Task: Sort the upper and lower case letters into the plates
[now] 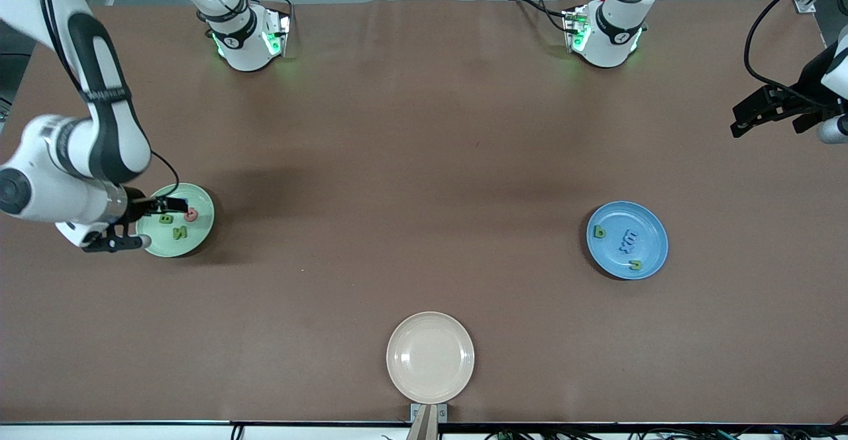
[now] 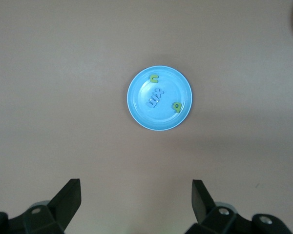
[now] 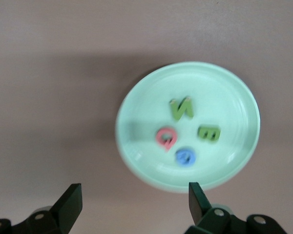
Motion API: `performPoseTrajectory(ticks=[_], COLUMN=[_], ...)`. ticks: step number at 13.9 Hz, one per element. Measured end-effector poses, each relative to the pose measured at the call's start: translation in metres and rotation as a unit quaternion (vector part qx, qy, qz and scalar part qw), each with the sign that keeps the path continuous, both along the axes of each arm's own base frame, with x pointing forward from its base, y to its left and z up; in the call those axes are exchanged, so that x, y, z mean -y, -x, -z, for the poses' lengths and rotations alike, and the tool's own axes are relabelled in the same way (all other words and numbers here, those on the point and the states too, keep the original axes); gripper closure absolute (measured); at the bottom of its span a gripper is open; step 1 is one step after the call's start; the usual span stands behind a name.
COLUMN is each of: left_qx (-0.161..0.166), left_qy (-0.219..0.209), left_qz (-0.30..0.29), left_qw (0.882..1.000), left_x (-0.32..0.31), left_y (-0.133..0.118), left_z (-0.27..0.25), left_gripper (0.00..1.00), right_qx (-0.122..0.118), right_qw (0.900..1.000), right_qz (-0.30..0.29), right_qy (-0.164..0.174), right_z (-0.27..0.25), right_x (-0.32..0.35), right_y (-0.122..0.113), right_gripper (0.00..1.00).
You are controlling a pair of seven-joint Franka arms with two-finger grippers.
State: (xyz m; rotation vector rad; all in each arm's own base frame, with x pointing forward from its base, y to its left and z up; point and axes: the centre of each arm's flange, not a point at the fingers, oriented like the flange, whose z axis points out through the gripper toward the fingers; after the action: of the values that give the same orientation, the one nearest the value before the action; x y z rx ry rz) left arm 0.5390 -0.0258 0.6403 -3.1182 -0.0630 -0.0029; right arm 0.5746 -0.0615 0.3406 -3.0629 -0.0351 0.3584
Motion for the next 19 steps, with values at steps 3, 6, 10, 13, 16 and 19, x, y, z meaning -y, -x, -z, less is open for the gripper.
performPoseTrajectory(ticks=[3, 6, 10, 13, 16, 19], left_qx=[-0.011, -0.012, -0.015, -0.018, -0.018, -0.019], left_qy=[0.0, -0.001, -0.001, -0.001, -0.001, -0.001], left_qz=[0.016, 0.022, 0.02, 0.02, 0.02, 0.02], left_qw=[1.0, 1.0, 1.0, 1.0, 1.0, 1.0], left_x=[0.018, 0.025, 0.023, 0.023, 0.023, 0.023], left_y=[0.005, 0.009, 0.012, 0.012, 0.012, 0.012], left_z=[0.0, -0.003, -0.004, -0.003, -0.003, -0.003], left_gripper=[0.0, 0.0, 0.0, 0.0, 0.0, 0.0], right_qx=[0.012, 0.045, 0.086, 0.136, 0.152, 0.15], right_qw=[1.0, 0.999, 0.996, 0.991, 0.988, 0.988], right_qz=[0.017, 0.013, 0.011, 0.015, 0.018, 0.017], right_qy=[0.0, -0.004, 0.001, 0.007, 0.013, 0.017], right_z=[-0.094, -0.172, -0.257, -0.318, -0.329, -0.321], right_x=[-0.029, -0.038, -0.034, -0.028, -0.025, -0.026], right_y=[0.032, 0.066, 0.085, 0.073, 0.048, 0.016], right_gripper=[0.03, 0.02, 0.0, 0.0, 0.0, 0.0])
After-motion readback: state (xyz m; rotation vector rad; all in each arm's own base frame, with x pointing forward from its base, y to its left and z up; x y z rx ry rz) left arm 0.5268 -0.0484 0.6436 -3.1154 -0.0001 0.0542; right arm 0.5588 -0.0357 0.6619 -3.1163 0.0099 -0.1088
